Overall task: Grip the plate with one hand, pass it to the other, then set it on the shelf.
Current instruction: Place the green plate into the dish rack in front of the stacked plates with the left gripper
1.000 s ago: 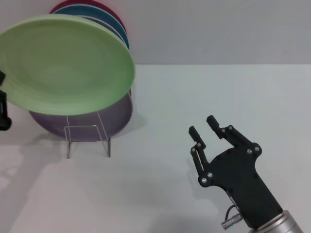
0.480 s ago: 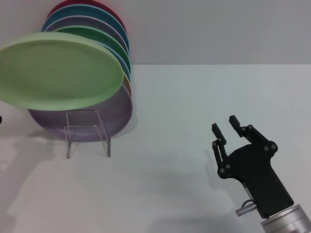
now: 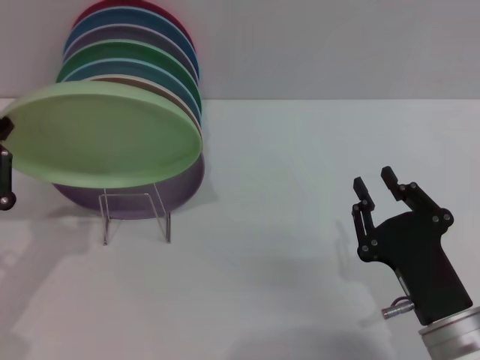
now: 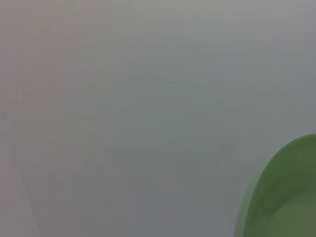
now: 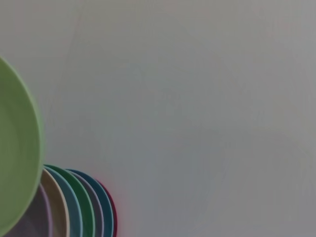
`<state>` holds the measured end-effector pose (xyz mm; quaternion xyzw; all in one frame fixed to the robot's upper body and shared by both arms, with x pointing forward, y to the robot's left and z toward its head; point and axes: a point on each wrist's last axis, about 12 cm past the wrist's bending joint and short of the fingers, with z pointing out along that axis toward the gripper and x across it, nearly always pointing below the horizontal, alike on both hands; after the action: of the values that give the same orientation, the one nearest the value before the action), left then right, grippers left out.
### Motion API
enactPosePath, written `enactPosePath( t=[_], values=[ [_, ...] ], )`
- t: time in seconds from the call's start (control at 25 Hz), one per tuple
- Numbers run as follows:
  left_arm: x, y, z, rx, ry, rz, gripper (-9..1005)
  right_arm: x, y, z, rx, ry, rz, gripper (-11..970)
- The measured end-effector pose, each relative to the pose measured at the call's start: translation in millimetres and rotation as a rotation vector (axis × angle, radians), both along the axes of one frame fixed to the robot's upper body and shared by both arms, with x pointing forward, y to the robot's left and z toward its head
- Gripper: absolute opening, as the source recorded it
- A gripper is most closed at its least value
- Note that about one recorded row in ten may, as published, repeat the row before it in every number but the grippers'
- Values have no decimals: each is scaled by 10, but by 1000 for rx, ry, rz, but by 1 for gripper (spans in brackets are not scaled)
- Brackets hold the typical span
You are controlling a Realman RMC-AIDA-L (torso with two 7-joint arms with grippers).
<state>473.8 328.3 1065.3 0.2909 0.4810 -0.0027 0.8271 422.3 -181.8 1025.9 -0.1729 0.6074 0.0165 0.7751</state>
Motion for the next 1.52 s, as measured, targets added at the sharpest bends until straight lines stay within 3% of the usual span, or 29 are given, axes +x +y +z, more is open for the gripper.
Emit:
enactPosePath(
  t=[0.4, 0.56, 1.08, 1.52],
  values=[
    [31, -4, -26, 80, 1, 0, 48, -19, -46, 8, 1, -12, -34, 315],
    [48, -52, -89, 163, 3, 20, 48, -22, -92, 22, 4, -26, -64, 315],
    [92, -147, -251, 277, 60, 76, 48, -25, -114, 20, 3, -26, -78, 315],
    [96, -183, -265, 262, 61, 100, 46, -24, -113, 21, 3, -27, -78, 315]
  ],
)
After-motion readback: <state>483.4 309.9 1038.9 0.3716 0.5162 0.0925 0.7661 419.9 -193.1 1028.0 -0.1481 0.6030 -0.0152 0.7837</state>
